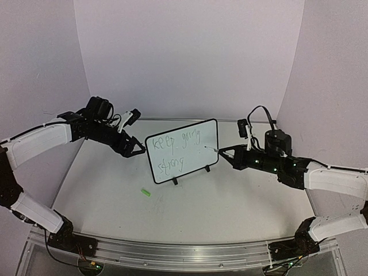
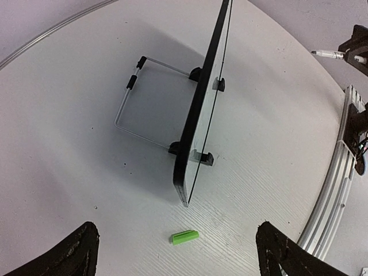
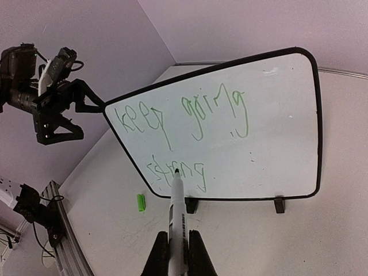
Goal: Write a sentence on the whiteboard
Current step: Move the pen cap to the center of the board.
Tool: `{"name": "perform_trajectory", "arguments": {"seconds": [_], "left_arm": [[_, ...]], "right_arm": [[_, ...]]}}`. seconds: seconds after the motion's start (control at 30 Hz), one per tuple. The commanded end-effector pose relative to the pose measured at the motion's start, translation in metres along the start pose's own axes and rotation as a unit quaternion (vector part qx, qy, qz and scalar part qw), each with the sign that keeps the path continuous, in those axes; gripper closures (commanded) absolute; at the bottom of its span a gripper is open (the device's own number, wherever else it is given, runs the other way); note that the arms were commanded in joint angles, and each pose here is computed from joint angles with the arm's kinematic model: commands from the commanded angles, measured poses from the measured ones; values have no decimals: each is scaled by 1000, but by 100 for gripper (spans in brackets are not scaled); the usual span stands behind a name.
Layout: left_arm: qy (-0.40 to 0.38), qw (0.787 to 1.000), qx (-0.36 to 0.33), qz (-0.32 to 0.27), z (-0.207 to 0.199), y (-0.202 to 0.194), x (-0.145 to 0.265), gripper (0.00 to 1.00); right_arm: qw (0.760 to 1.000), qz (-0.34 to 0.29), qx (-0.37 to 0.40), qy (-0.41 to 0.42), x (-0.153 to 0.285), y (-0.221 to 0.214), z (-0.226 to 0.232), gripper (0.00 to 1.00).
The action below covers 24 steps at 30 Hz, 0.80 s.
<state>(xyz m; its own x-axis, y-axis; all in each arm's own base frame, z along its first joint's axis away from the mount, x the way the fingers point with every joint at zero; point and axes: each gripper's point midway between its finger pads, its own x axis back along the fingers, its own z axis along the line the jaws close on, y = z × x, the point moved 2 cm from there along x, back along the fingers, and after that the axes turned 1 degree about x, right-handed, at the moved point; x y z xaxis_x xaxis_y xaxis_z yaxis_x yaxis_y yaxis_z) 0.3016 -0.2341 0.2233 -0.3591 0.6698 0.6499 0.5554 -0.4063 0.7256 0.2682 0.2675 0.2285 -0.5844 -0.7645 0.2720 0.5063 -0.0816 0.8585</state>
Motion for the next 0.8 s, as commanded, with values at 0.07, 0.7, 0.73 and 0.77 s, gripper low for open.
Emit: {"name": "perform_trajectory", "arguments": {"seconds": [0.07,0.7,0.73,0.77], "left_arm": [[-5,998,12,-69,-7,3,10,6],[-68,991,116,-22,1,-92,-74,10],[-69,990,119,-15,2,-95,-78,10],[-71,990,120,-12,3,-98,-81,10]], "right_arm": [[1000,-22,10,7,7,12,6,100],[1000,-12,-10,-3,4,2,1,100],[1000,-11,-11,-3,4,1,0,100],[1000,-10,-11,-3,3,1,1,100]]}}
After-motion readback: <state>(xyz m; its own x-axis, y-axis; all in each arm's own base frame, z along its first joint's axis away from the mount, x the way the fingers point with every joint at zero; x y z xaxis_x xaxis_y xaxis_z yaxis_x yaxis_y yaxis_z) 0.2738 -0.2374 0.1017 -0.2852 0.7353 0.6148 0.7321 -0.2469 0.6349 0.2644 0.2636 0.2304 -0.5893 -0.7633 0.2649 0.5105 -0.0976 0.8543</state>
